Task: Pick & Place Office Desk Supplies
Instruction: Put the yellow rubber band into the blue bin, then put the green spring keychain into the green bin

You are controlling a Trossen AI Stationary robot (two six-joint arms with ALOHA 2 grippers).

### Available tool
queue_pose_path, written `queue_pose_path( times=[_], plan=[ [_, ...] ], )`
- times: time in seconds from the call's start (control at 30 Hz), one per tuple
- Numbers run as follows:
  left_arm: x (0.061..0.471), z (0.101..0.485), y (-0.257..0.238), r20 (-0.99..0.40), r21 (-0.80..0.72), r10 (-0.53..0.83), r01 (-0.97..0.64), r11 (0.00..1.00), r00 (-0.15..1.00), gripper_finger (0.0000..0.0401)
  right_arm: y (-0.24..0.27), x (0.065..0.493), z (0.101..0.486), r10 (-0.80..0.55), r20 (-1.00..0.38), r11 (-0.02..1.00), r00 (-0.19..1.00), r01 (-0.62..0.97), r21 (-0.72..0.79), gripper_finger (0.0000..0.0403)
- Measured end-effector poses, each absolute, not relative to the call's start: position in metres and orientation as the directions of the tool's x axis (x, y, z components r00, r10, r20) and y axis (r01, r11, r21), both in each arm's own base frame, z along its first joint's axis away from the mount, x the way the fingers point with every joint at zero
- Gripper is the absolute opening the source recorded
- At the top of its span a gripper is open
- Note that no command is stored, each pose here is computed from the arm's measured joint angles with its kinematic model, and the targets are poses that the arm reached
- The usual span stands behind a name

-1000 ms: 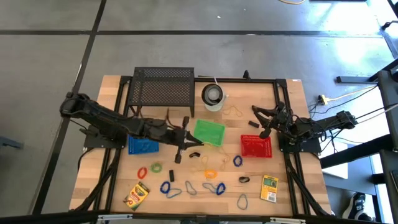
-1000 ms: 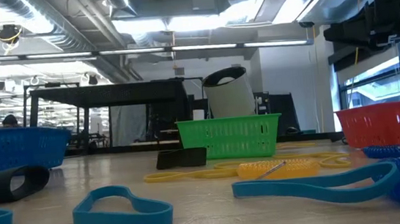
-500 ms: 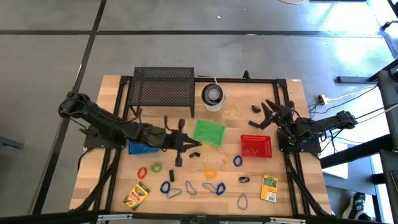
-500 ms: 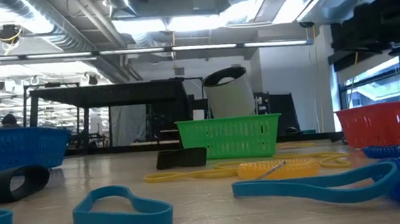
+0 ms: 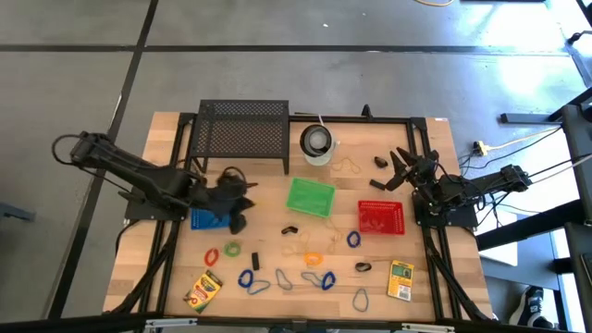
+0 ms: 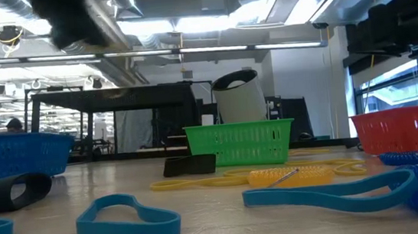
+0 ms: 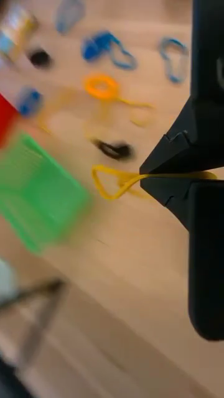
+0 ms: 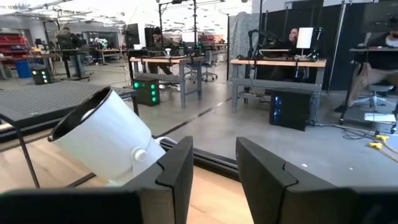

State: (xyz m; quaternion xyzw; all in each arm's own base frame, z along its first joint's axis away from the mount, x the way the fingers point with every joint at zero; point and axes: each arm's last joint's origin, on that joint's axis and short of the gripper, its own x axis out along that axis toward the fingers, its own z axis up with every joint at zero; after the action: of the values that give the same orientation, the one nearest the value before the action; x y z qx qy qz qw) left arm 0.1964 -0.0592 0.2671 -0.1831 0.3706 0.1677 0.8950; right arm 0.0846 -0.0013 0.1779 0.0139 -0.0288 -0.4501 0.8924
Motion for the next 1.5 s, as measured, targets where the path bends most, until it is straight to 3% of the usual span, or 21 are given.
queue_pose_path(
  times=[0.3,0.67,0.87,1.13,1.5],
  plan=[
    [0.151,0.256,-0.057,-0.89,-0.111,0.235,-0.686,0.719,0.391,0.0003,0.0,0.086,0.178,-0.763,0.047,0.646,0.644,0.761,0.053,0.0123],
    [0.138,0.212,-0.057,-0.936,-0.011,0.261,-0.762,0.647,0.235,0.0003,0.001,0.087,0.178,-0.731,0.052,0.682,0.68,0.729,0.052,0.0123],
    [0.137,0.209,-0.056,-0.937,-0.024,0.263,-0.793,0.609,0.231,0.0018,0.001,0.087,0.178,-0.731,0.052,0.682,0.68,0.729,0.052,0.0123],
    [0.137,0.208,-0.058,-0.95,-0.038,0.227,-0.799,0.6,0.215,0.0077,0.001,0.087,0.179,-0.728,0.055,0.686,0.683,0.726,0.057,0.0123],
    [0.146,0.23,-0.061,-0.922,-0.08,0.231,-0.737,0.671,0.31,0.0125,0.005,0.09,0.185,-0.589,0.117,0.808,0.8,0.577,0.12,0.0123]
  ],
)
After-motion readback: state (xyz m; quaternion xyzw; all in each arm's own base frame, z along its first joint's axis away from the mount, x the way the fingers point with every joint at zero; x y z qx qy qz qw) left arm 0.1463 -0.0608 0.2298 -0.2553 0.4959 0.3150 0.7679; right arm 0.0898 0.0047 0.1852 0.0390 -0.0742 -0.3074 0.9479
